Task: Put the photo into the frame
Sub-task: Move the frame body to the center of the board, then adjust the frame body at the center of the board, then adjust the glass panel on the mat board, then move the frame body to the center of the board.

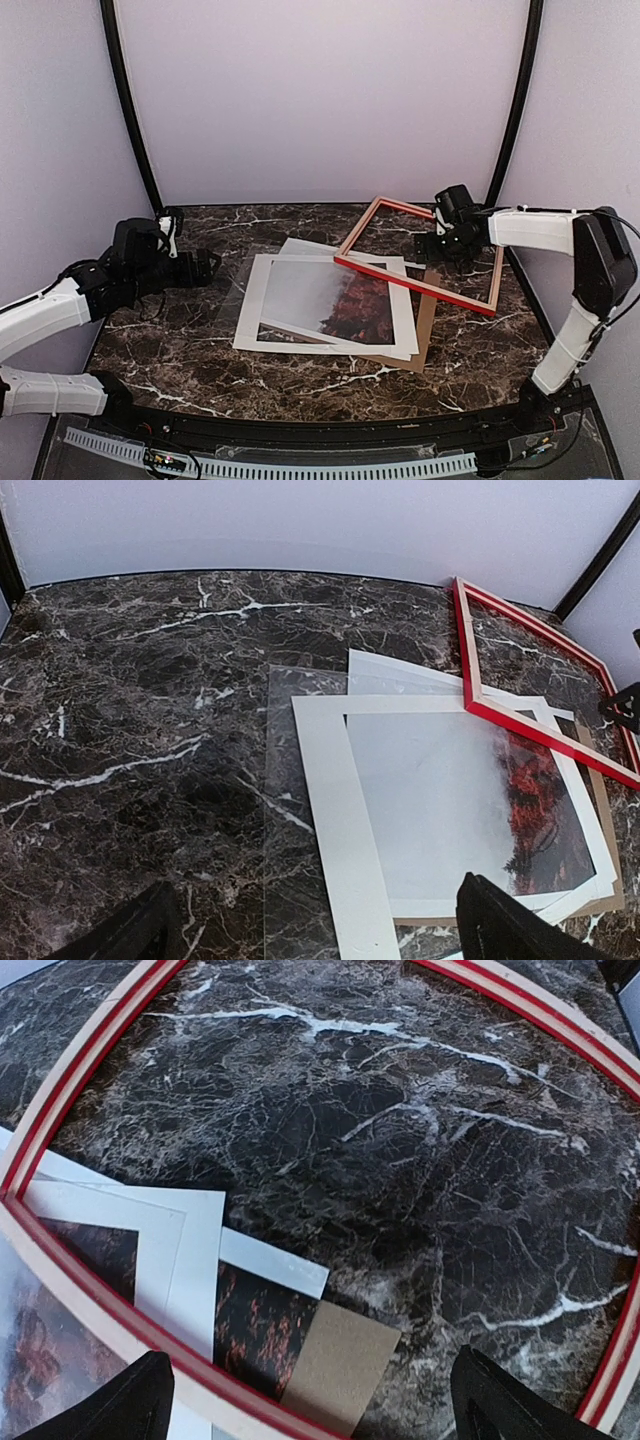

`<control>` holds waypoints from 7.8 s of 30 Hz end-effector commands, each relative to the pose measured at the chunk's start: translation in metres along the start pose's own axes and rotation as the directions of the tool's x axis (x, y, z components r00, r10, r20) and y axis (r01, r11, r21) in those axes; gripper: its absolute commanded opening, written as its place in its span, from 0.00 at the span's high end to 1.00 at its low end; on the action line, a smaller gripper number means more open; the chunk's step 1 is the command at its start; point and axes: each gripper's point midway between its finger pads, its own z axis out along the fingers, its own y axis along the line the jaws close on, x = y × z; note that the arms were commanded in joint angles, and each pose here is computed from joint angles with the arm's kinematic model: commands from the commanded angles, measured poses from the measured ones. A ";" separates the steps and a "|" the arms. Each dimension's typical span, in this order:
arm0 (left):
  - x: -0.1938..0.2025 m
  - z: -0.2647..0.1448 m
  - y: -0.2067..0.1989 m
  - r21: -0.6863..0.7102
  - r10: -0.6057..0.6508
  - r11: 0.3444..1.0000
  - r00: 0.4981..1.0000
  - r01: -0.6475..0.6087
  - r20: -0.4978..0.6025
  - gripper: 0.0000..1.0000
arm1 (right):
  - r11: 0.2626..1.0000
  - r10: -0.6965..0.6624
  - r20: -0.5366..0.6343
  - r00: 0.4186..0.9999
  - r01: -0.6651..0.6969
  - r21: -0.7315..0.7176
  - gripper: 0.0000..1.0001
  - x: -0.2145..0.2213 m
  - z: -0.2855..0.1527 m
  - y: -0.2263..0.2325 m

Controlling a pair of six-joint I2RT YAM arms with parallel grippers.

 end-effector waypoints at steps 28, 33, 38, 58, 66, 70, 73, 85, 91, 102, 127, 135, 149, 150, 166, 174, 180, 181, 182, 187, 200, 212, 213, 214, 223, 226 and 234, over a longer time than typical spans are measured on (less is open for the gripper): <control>0.031 0.020 -0.029 0.046 -0.072 0.996 0.989 0.079 -0.127 0.01 | 0.951 0.058 -0.229 0.972 -0.124 -0.283 0.09 -0.005 0.093 0.020; 0.039 0.021 -0.027 0.023 -0.097 0.994 0.983 0.102 -0.157 0.01 | 0.941 0.066 -0.276 0.959 -0.152 -0.302 0.11 0.019 0.089 0.022; 0.058 0.020 -0.023 -0.023 -0.137 0.991 0.962 0.135 -0.235 0.01 | 0.917 0.071 -0.306 0.949 -0.183 -0.354 0.15 0.042 0.075 0.036; 0.164 -0.009 -0.009 -0.178 -0.413 0.910 0.788 0.374 -0.456 0.01 | 0.795 -0.008 -0.334 0.942 -0.197 -0.574 0.18 0.098 0.024 0.171; 0.176 -0.001 0.004 -0.234 -0.385 0.922 0.802 0.309 -0.457 0.01 | 0.893 -0.066 -0.231 0.971 -0.047 -0.448 0.14 0.078 0.017 0.142; 0.171 0.003 0.008 -0.254 -0.347 0.933 0.822 0.254 -0.452 0.01 | 0.931 -0.169 -0.196 0.966 0.091 -0.354 0.13 0.082 0.006 0.121; 0.162 0.006 0.009 -0.252 -0.312 0.943 0.842 0.218 -0.440 0.01 | 0.940 -0.254 -0.194 0.947 0.194 -0.281 0.11 0.093 -0.001 0.110; 0.128 0.012 -0.002 -0.214 -0.243 0.962 0.882 0.167 -0.404 0.01 | 0.933 -0.360 -0.288 0.887 0.347 -0.096 0.15 0.119 0.000 0.067; 0.122 0.013 -0.007 -0.200 -0.231 0.966 0.886 0.162 -0.402 0.01 | 0.932 -0.356 -0.317 0.879 0.358 -0.055 0.28 0.125 0.003 0.057; 0.108 0.017 -0.011 -0.190 -0.188 0.974 0.901 0.121 -0.390 0.01 | 0.983 -0.180 -0.355 0.917 0.175 -0.049 0.58 0.159 -0.012 0.046; 0.142 0.000 0.022 -0.207 -0.255 0.963 0.832 0.173 -0.493 0.01 | 0.997 -0.066 -0.092 0.994 0.063 -0.034 0.07 0.091 -0.036 0.058; 0.170 -0.025 0.013 -0.171 -0.338 0.940 0.747 0.295 -0.573 0.01 | 0.925 -0.208 0.008 0.978 0.199 -0.323 0.01 0.040 -0.043 0.150; 0.204 -0.035 0.011 -0.228 -0.465 0.879 0.649 0.418 -0.603 0.01 | 0.871 -0.331 -0.079 0.940 0.272 -0.410 0.02 0.032 0.043 0.220; 0.207 -0.036 0.009 -0.225 -0.463 0.879 0.642 0.420 -0.611 0.01 | 0.872 -0.333 -0.082 0.939 0.274 -0.405 0.02 0.032 0.046 0.220; 0.212 -0.013 0.002 -0.233 -0.520 0.846 0.642 0.481 -0.564 0.01 | 0.863 -0.328 -0.204 0.922 0.205 -0.462 0.05 0.083 0.050 0.211; 0.195 0.021 0.019 -0.251 -0.527 0.845 0.656 0.472 -0.540 0.01 | 0.836 -0.255 -0.252 0.934 0.082 -0.542 0.09 0.117 0.020 0.217; 0.173 0.039 0.046 -0.275 -0.537 0.843 0.688 0.462 -0.488 0.01 | 0.841 -0.193 -0.267 0.944 0.019 -0.540 0.11 0.139 0.003 0.223; 0.167 0.043 0.054 -0.281 -0.540 0.842 0.697 0.461 -0.473 0.01 | 0.840 -0.187 -0.268 0.945 0.013 -0.542 0.12 0.143 0.001 0.227; 0.163 0.044 0.059 -0.285 -0.543 0.840 0.701 0.462 -0.462 0.01 | 0.839 -0.185 -0.272 0.945 0.008 -0.544 0.12 0.148 -0.001 0.230; 0.136 0.059 0.101 -0.330 -0.573 0.818 0.721 0.472 -0.389 0.01 | 0.805 -0.202 -0.269 0.942 0.004 -0.593 0.12 0.169 -0.015 0.268; 0.083 0.042 0.171 -0.422 -0.635 0.736 0.755 0.529 -0.163 0.01 | 0.895 -0.213 -0.111 0.971 0.148 -0.422 0.02 0.107 -0.040 0.230; 0.061 0.018 0.145 -0.310 -0.564 0.809 0.807 0.499 -0.174 0.01 | 0.991 -0.106 -0.180 0.978 0.089 -0.098 0.03 0.093 -0.009 0.076; 0.059 0.017 0.141 -0.290 -0.558 0.817 0.811 0.499 -0.177 0.01 | 0.992 -0.107 -0.195 0.975 0.090 -0.093 0.04 0.097 -0.006 0.072; 0.059 0.017 0.138 -0.280 -0.555 0.820 0.812 0.499 -0.180 0.01 | 0.992 -0.108 -0.209 0.972 0.091 -0.091 0.05 0.101 -0.003 0.069; 0.064 0.016 0.119 -0.244 -0.525 0.846 0.819 0.473 -0.233 0.01 | 0.986 -0.131 -0.290 0.948 0.094 -0.137 0.32 0.133 0.010 0.075; 0.072 0.019 0.109 -0.232 -0.515 0.855 0.813 0.464 -0.270 0.01 | 0.980 -0.154 -0.288 0.945 0.110 -0.163 0.41 0.138 0.007 0.089; 0.099 0.022 0.102 -0.225 -0.527 0.850 0.781 0.477 -0.335 0.01 | 0.956 -0.195 -0.251 0.948 0.126 -0.265 0.49 0.137 0.006 0.160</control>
